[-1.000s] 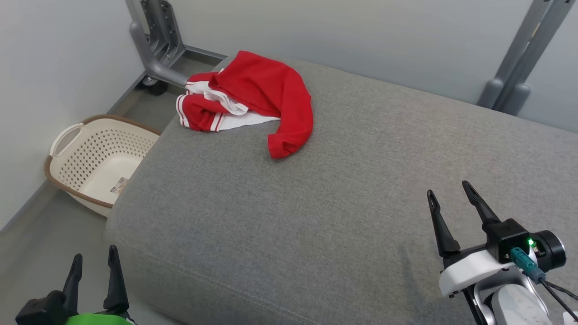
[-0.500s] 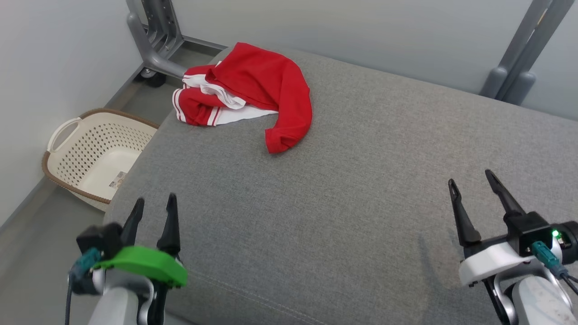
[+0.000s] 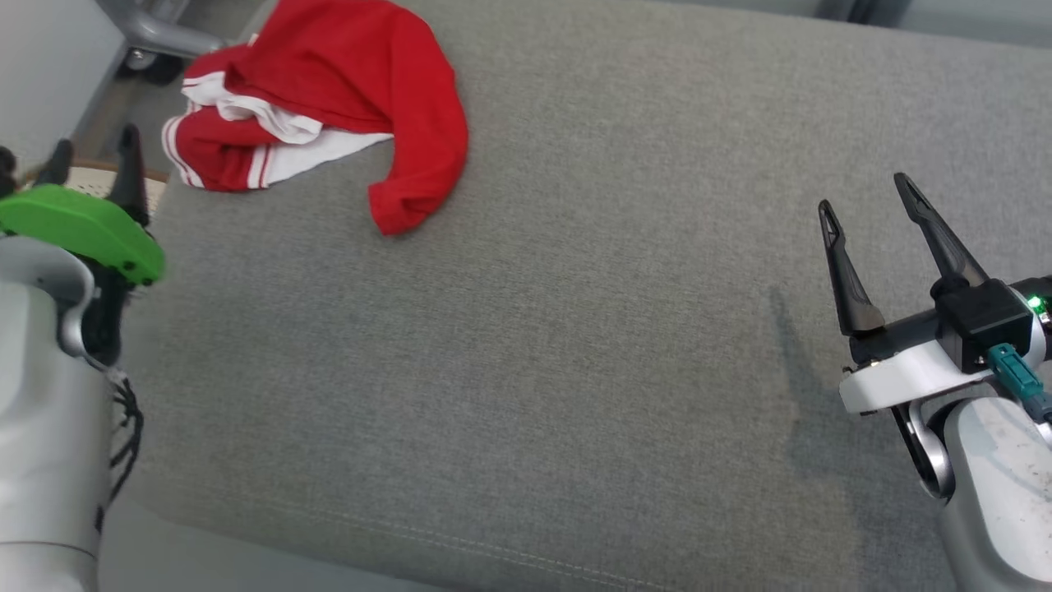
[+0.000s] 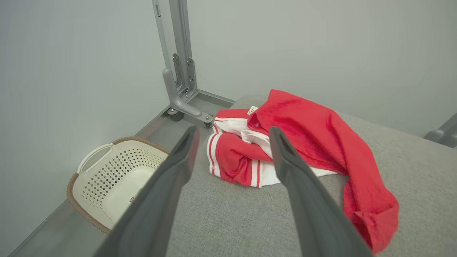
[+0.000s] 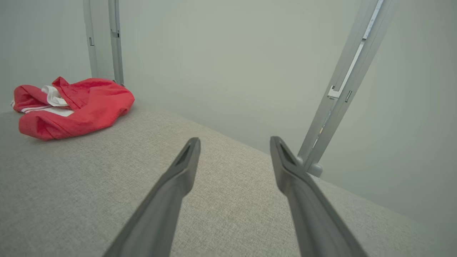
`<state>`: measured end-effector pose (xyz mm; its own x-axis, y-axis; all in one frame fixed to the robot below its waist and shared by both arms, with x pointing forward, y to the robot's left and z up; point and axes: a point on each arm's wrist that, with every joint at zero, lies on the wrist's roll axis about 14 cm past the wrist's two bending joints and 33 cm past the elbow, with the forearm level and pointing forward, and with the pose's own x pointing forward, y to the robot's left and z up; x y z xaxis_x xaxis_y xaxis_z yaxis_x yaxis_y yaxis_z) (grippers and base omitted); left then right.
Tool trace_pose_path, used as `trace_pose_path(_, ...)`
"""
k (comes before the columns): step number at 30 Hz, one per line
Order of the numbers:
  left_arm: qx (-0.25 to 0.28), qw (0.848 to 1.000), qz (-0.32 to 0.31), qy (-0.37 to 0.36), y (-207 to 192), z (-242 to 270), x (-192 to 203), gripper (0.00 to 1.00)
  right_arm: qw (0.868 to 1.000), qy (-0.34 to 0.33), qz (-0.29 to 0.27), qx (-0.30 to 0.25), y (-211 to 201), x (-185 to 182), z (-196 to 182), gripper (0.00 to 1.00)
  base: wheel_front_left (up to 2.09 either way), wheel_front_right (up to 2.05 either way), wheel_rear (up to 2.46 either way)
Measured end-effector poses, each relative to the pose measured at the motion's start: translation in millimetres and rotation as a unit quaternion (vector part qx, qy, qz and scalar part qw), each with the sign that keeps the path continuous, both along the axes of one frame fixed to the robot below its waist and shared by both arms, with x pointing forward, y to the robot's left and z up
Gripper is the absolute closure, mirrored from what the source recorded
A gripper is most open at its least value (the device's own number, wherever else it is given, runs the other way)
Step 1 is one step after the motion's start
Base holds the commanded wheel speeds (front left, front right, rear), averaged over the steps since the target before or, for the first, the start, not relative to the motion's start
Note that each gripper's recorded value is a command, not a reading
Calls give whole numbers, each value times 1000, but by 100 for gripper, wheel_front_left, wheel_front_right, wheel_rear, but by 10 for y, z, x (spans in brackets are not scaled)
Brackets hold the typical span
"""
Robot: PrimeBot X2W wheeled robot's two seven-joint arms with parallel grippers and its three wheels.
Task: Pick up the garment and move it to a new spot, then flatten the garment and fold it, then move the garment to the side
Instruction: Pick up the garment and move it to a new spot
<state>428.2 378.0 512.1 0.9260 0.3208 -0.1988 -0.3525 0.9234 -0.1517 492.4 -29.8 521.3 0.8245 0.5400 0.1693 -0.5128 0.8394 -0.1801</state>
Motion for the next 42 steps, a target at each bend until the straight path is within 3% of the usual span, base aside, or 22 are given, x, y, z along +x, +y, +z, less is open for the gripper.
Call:
trace_pose_path(5,15,999,-10,46,52,-247,512,0,999,37,-19,-5,-193,128,-392,0,0,0,0)
trace_pose_path(9,24,993,-23,114,30,-766,843,0,996,74,-44,-14,-417,205,-789,0,0,0,0)
trace_pose_path(17,-11,971,-23,238,-216,-1751,970,0,986,119,-101,-51,-979,121,-1196,0,0,0,0)
trace_pose_path(23,-7,966,-24,258,-279,-1966,1116,0,981,133,-125,-68,-1216,24,-1293,0,0,0,0)
trace_pose_path(24,-7,965,-25,259,-290,-1984,1124,14,980,135,-127,-71,-1244,12,-1301,0,0,0,0)
trace_pose_path(26,-6,965,-27,260,-302,-1988,1126,100,980,134,-129,-75,-1278,3,-1291,0,0,0,0)
trace_pose_path(33,2,968,-52,244,-443,-1854,1101,100,980,130,-130,-69,-1253,-46,-1192,0,0,0,0)
trace_pose_path(42,37,980,-148,124,-997,-1184,1220,100,977,144,-153,-23,-1189,-318,-1021,0,0,0,0)
